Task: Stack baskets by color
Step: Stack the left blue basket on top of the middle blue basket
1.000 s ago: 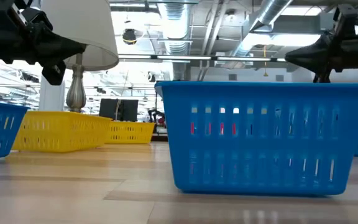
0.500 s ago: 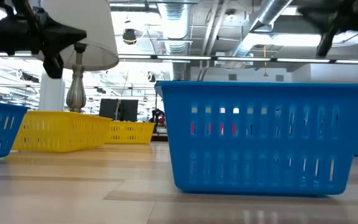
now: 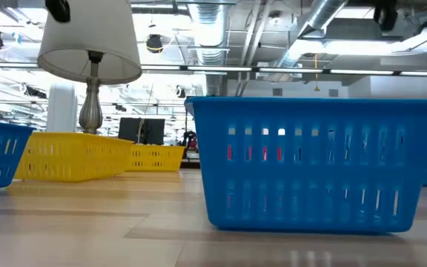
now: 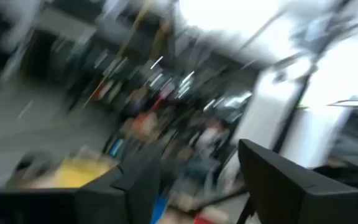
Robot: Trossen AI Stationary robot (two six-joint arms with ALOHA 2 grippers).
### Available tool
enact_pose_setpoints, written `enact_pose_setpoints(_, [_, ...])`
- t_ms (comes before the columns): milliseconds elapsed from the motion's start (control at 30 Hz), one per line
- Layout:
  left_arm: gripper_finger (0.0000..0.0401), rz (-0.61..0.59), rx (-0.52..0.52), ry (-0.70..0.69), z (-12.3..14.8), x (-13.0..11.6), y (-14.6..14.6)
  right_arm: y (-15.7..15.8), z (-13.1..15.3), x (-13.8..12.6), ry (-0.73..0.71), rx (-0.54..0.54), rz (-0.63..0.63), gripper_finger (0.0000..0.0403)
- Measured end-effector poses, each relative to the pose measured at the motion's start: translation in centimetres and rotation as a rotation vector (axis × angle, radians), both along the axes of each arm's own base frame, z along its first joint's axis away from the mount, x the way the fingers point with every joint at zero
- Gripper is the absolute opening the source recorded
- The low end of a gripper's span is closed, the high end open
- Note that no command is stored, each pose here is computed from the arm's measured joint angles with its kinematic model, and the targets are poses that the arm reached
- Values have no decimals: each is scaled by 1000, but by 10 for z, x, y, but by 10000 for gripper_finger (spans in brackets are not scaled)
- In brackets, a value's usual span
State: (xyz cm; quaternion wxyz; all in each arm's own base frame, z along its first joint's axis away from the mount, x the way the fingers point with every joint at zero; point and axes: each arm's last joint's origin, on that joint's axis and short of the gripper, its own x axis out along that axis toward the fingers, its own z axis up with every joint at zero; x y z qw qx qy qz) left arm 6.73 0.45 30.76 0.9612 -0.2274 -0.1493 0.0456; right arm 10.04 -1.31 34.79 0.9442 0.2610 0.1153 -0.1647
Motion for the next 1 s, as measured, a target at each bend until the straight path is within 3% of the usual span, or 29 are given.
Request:
enact_pose_setpoints(233, [232,5,-252,526,6,13,0,0,-23,29,576,390,-193,56])
enact_pose_setpoints(300, [232,-15,-304,628,5,16,-1,2,-34,37,709,446,-214,55])
enact_pose_setpoints(433, [227,-36,-382,744,1,21,-2,9,-58,55,891,461,-246,54])
enact_pose_setpoints(633, [226,-44,-435,763,-3,24,-3,20,-88,77,1062,483,-331,78])
enact_pose_setpoints(833, [225,-57,-430,779,-4,23,-3,28,-101,90,1113,447,-366,123])
enact_pose_setpoints(1000, [225,-180,-441,850,-7,23,-7,42,-101,91,1077,413,-373,158])
